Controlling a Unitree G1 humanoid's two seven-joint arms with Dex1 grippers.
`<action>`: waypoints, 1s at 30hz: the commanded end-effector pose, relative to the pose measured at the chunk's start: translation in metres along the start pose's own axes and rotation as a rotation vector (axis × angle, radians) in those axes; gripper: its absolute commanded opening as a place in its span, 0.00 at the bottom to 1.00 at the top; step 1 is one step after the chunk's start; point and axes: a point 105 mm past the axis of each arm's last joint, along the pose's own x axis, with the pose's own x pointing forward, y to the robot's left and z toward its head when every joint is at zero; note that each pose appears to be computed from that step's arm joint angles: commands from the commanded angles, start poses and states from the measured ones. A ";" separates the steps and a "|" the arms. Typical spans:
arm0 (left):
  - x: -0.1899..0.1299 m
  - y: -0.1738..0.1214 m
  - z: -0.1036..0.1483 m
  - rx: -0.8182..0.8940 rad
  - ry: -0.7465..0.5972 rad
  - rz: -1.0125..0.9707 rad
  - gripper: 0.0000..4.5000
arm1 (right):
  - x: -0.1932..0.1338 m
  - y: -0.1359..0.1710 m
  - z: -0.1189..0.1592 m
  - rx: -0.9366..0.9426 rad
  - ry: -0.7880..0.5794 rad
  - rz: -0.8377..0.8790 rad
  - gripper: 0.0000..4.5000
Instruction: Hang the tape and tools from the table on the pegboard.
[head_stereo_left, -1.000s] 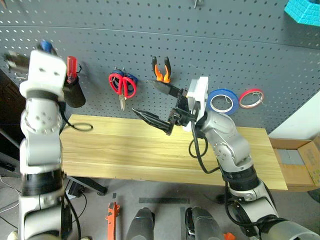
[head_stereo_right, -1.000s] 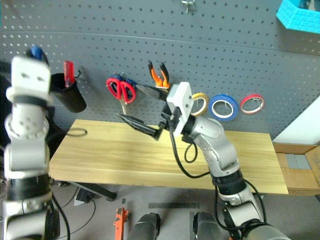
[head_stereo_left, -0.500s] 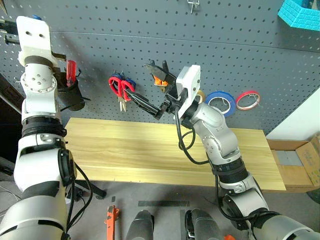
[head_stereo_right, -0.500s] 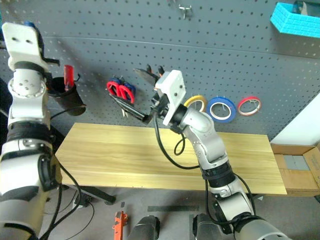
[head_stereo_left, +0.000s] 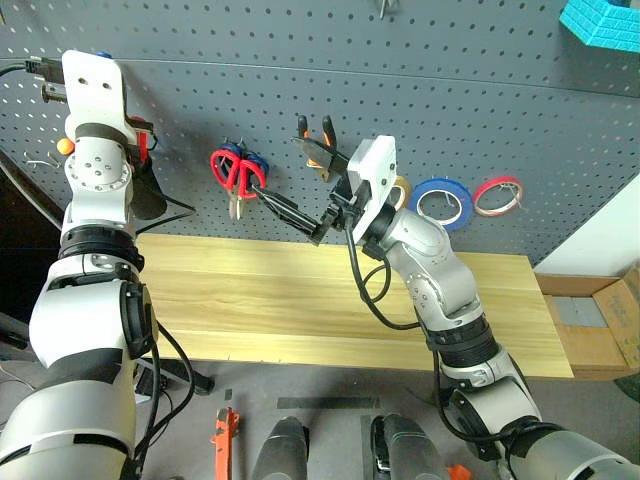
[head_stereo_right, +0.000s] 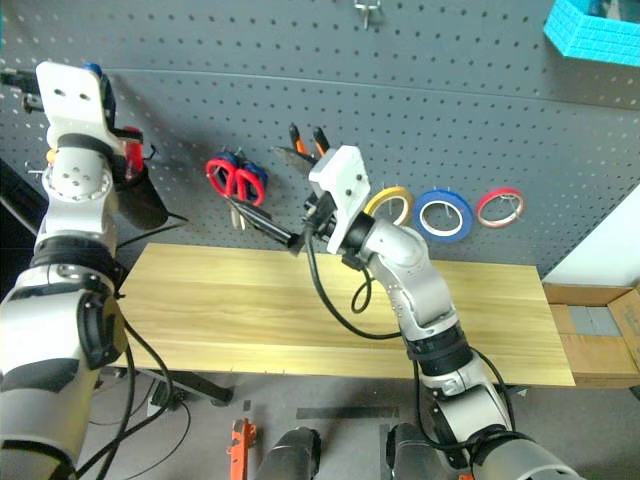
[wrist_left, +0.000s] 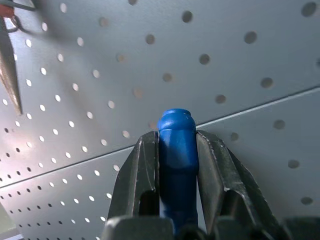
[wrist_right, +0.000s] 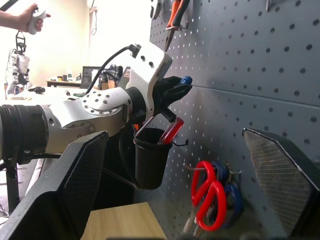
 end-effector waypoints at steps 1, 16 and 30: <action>0.005 0.018 0.022 -0.003 -0.085 0.067 0.15 | 0.001 -0.003 0.015 -0.055 -0.059 -0.036 1.00; 0.005 0.036 0.043 -0.005 -0.188 0.174 0.15 | 0.004 -0.019 0.030 -0.150 -0.147 -0.136 1.00; -0.036 0.032 -0.010 -0.006 -0.113 0.169 0.15 | -0.009 0.022 0.006 -0.026 -0.028 0.148 1.00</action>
